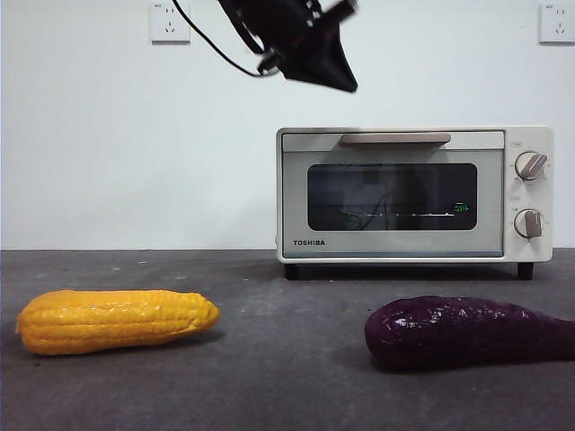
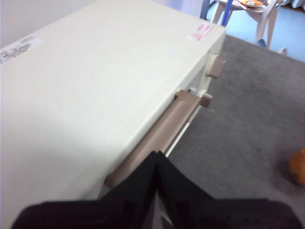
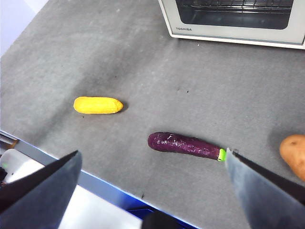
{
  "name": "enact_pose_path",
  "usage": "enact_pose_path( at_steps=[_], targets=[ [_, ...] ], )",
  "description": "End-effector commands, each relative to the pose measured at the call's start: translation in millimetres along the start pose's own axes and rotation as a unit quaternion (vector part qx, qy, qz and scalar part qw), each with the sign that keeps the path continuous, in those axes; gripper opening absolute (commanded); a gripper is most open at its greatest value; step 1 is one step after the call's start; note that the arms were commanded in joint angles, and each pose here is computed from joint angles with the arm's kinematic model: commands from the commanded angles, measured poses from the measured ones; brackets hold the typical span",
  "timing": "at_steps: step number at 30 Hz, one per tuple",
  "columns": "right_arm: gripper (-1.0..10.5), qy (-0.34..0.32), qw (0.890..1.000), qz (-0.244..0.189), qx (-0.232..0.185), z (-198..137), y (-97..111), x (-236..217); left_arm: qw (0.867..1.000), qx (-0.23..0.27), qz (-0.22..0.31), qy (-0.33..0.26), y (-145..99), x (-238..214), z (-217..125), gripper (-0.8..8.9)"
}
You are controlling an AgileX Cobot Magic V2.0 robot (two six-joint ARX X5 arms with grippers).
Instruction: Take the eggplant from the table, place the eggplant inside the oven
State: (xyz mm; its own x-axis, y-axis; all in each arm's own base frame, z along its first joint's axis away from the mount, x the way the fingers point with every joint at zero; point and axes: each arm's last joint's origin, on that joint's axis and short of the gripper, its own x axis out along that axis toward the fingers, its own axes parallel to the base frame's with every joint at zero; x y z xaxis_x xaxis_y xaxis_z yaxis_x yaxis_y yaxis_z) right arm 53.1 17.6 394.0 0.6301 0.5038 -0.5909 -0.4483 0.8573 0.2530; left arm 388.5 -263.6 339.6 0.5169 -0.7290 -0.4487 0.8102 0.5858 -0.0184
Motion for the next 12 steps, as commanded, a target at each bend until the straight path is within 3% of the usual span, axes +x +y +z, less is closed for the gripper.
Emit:
enact_pose_path(
  at_steps=[1,12],
  targets=[
    [5.1,-0.003,1.0,0.002,-0.006,1,1,-1,1.0,0.009,0.001,-0.001,-1,15,-5,-0.06],
    [5.1,-0.004,1.0,0.002,-0.007,1,0,-1,0.997,0.043,0.045,-0.039,-4,28,-1,-0.06]
  ],
)
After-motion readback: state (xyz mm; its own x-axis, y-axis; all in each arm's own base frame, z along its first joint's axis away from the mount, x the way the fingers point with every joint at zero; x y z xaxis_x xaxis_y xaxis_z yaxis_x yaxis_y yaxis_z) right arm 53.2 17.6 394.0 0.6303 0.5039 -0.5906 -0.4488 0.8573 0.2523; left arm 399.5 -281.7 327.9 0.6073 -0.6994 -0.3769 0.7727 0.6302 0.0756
